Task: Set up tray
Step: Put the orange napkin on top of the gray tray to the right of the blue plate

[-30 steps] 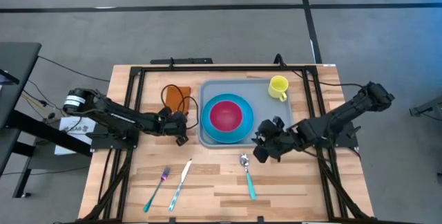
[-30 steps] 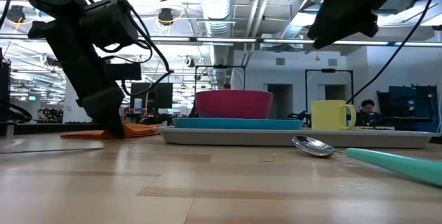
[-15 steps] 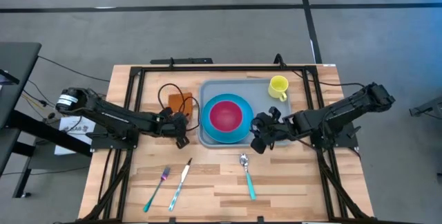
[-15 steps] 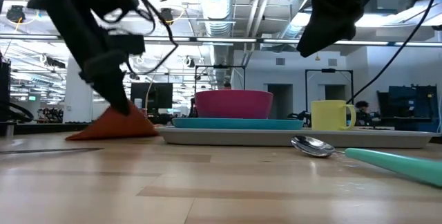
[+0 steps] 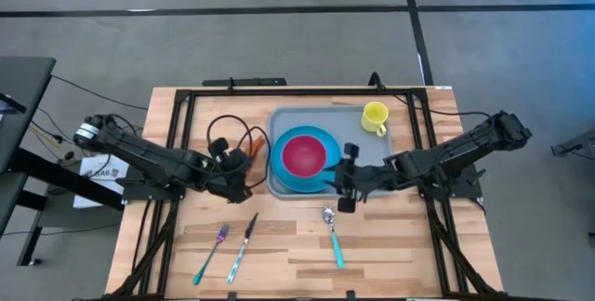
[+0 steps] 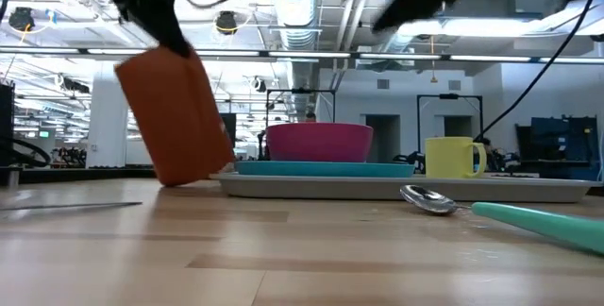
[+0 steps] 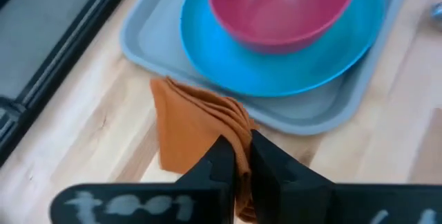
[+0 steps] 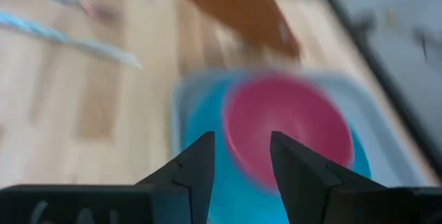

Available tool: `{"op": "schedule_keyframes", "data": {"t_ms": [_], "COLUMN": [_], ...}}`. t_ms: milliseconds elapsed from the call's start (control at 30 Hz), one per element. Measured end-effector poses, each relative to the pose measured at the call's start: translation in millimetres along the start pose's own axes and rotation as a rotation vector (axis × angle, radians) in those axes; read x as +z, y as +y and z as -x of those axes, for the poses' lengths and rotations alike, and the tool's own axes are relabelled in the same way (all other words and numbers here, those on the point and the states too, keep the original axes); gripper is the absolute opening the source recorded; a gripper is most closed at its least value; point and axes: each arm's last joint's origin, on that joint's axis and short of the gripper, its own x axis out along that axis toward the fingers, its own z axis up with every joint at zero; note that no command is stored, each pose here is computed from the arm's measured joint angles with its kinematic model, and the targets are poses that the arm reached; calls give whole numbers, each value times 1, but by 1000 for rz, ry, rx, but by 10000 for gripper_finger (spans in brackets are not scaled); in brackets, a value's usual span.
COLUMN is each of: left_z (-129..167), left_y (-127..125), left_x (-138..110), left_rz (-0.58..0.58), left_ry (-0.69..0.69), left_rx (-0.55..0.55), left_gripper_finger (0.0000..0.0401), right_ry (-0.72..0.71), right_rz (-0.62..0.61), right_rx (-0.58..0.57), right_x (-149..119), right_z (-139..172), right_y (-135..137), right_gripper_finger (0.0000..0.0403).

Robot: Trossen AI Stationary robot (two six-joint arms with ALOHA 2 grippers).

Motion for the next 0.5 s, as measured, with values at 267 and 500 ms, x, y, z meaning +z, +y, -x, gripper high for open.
{"op": "schedule_keyframes", "data": {"t_ms": [267,500], "left_z": [19,46], "left_y": [-7,-15], "left_x": [7,16], "left_rz": [-20,-70], "left_ry": [-1,-20], "left_rx": [-81,-201], "left_gripper_finger": [6,6], "right_ry": [-279,-296], "right_rz": [112,107], "right_rx": [22,20], "right_x": [28,29], "right_z": [7,0], "right_y": [7,7], "right_gripper_finger": [132,132]}}
